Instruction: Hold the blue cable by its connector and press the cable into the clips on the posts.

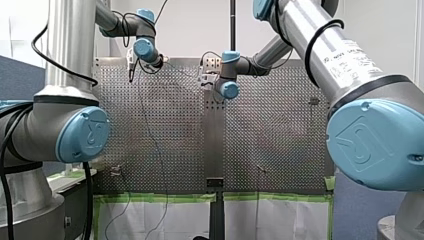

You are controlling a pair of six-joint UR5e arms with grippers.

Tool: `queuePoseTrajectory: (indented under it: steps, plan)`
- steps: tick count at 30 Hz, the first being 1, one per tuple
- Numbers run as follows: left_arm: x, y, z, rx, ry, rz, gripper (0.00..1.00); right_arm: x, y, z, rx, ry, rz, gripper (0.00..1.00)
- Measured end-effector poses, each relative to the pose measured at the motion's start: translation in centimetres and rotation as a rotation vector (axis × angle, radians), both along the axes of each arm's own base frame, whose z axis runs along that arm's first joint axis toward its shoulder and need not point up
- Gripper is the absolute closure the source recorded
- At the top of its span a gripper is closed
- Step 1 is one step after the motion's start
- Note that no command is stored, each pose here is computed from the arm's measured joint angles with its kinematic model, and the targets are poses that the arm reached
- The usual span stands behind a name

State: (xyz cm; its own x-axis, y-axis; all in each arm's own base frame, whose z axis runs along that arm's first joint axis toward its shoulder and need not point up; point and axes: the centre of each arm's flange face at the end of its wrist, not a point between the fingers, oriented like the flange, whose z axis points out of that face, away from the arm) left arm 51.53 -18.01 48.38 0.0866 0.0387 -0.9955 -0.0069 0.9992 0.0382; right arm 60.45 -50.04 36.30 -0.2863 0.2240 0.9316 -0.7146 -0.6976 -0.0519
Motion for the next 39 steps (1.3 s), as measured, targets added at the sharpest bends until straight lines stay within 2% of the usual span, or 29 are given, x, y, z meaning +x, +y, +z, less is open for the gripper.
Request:
queuePoseTrajectory:
  steps: [4,7,10,15,21,30,34,39]
  plan:
    - [-0.2,-0.4,-0.8,0.000,0.000,-0.006,0.99,-0.1,0.2,-0.8,0.014,0.011,0.000,1.00]
    - [-0.4,-0.7,-1.8,-0.011,0.001,-0.008,0.99,-0.4,0.5,-2.2,0.036,0.027,0.000,1.00]
    - [-0.7,-1.1,-3.0,-0.024,0.002,-0.003,0.99,-0.8,0.8,-3.7,0.059,0.045,-0.002,1.00]
    - [-0.9,-2.1,-5.8,-0.021,0.021,0.001,0.99,-1.3,1.3,-5.8,0.078,0.059,-0.009,1.00]
    - [-1.1,-4.1,-10.0,0.011,0.065,0.001,0.99,-1.7,1.9,-7.7,0.089,0.055,-0.015,1.00]
    - [-1.4,-7.3,-14.7,0.021,0.094,0.001,0.99,-3.2,2.1,-10.6,0.106,0.037,-0.041,1.00]
    - [-2.1,-8.6,-17.5,0.021,0.122,0.001,0.99,-4.0,2.1,-12.1,0.116,0.030,-0.051,1.00]
    - [-3.5,-10.3,-21.2,0.040,0.161,-0.004,0.99,-4.5,2.7,-15.2,0.134,0.042,-0.066,1.00]
